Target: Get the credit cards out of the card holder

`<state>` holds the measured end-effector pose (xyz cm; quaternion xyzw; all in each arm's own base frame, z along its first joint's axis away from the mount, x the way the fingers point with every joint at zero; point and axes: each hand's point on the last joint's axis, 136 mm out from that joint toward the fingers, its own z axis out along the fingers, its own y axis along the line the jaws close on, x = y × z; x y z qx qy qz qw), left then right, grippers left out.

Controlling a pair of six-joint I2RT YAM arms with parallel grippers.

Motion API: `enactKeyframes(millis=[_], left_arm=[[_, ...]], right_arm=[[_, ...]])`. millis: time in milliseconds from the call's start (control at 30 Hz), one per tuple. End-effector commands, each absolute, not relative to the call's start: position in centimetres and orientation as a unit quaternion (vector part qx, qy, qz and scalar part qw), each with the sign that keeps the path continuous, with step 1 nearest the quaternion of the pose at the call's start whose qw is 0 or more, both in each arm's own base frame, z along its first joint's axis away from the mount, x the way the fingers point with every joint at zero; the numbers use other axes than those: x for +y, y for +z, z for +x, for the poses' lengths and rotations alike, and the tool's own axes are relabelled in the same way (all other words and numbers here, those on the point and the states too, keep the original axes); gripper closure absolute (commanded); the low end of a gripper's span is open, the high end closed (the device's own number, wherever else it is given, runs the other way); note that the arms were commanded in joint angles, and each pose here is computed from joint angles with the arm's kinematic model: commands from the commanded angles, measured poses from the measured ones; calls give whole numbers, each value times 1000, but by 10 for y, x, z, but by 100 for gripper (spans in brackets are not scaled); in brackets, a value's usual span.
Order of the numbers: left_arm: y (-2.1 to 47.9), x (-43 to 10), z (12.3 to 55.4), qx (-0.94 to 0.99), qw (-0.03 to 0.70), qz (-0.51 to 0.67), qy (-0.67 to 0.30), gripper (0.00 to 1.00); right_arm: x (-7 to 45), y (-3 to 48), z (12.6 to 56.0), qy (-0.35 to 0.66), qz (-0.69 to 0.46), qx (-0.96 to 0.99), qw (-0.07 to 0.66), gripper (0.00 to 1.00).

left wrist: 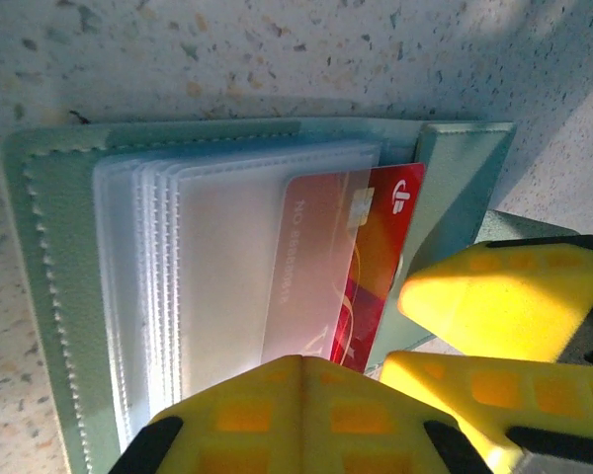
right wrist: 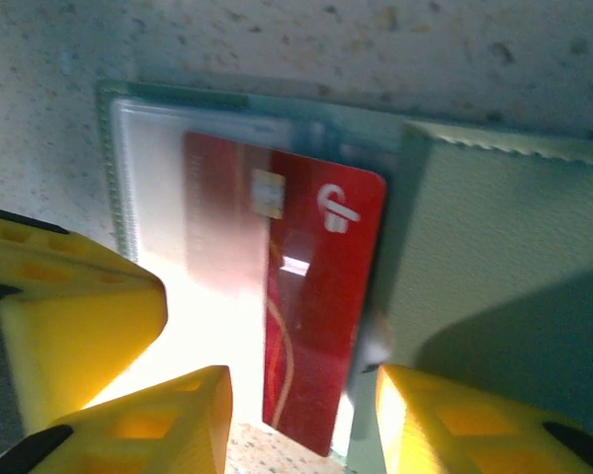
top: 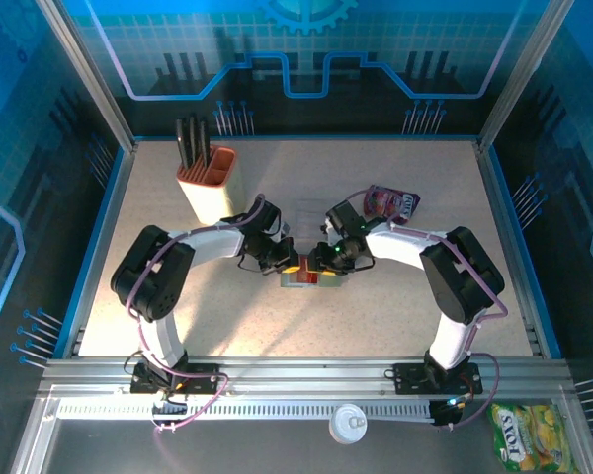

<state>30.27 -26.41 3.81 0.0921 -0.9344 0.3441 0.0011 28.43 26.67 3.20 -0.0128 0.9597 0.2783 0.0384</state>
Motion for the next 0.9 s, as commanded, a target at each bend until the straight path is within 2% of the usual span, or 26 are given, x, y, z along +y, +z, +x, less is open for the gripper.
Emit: enactKeyframes(millis=[0,167,500,867], left_arm=[[39,-271,302,-931,12,92,354,100],[30,-265,298,-938,19,92,335,100],[41,-259,300,-942,-3,91,323,100],[20,-248,292,-953,12,93,287,100]], right_arm=[[268,41,289,307,-1,950,52,57],[270,34,289,328,7,943,47,64],[268,28,290,342,17,939,42,67],[272,29,291,355,13,934,39,68]])
